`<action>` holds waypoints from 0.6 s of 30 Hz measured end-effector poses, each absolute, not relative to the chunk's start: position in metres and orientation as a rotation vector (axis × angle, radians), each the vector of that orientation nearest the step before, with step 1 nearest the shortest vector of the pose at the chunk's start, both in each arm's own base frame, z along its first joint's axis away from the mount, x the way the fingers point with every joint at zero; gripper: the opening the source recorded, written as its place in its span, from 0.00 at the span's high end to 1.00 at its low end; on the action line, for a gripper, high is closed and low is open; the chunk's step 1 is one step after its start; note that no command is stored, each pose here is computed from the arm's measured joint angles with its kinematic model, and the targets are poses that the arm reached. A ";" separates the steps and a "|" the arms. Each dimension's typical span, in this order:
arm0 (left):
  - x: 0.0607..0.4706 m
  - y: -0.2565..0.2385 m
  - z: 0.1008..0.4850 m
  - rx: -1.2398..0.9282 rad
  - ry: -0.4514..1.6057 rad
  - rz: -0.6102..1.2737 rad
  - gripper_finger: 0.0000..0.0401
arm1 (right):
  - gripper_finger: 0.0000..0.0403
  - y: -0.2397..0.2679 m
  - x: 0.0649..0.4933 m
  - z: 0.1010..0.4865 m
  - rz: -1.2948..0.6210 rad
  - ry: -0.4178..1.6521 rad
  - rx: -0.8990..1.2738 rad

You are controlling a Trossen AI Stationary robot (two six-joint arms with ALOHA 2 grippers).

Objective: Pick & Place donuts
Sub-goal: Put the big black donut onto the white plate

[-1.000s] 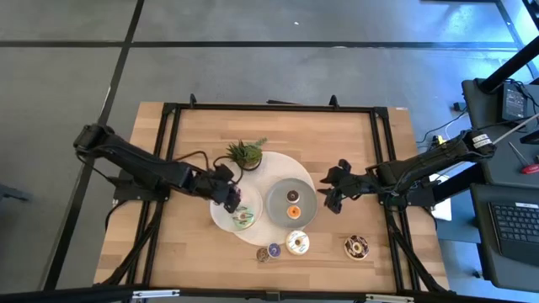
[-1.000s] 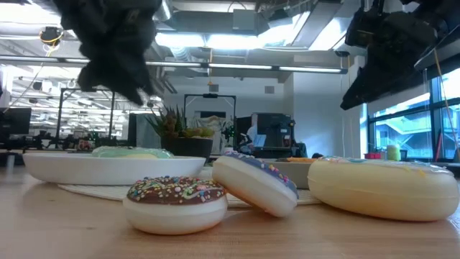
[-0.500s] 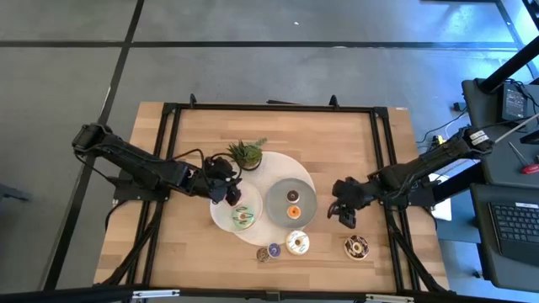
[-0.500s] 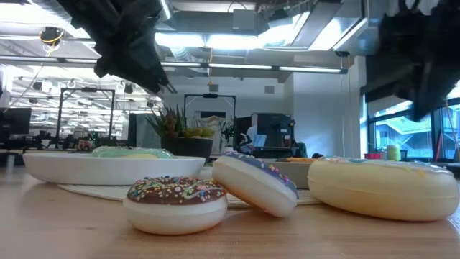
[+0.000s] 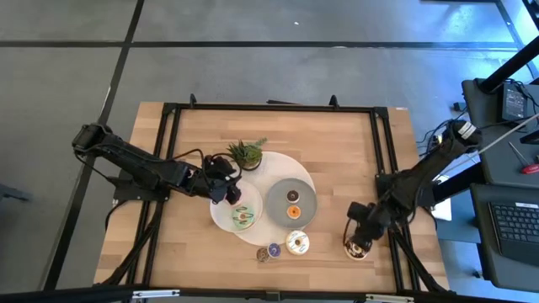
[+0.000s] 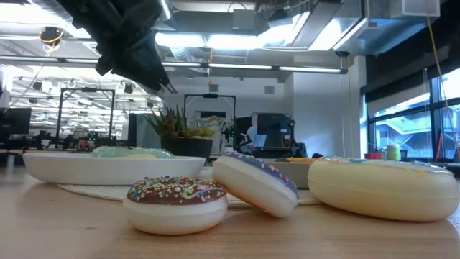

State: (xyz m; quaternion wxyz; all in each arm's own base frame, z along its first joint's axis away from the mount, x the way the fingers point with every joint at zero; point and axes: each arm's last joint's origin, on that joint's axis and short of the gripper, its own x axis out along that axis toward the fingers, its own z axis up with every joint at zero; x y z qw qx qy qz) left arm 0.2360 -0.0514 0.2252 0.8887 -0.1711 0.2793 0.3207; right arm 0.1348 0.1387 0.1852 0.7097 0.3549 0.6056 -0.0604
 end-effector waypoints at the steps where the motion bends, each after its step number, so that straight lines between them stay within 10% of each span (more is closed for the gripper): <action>1: 0.236 -0.051 0.225 -0.354 0.579 0.668 0.66 | 0.75 0.142 0.134 0.182 -0.151 1.359 0.787; 18: 0.237 -0.051 0.226 -0.320 0.583 0.656 0.66 | 0.75 0.165 0.139 0.155 -0.130 1.456 0.724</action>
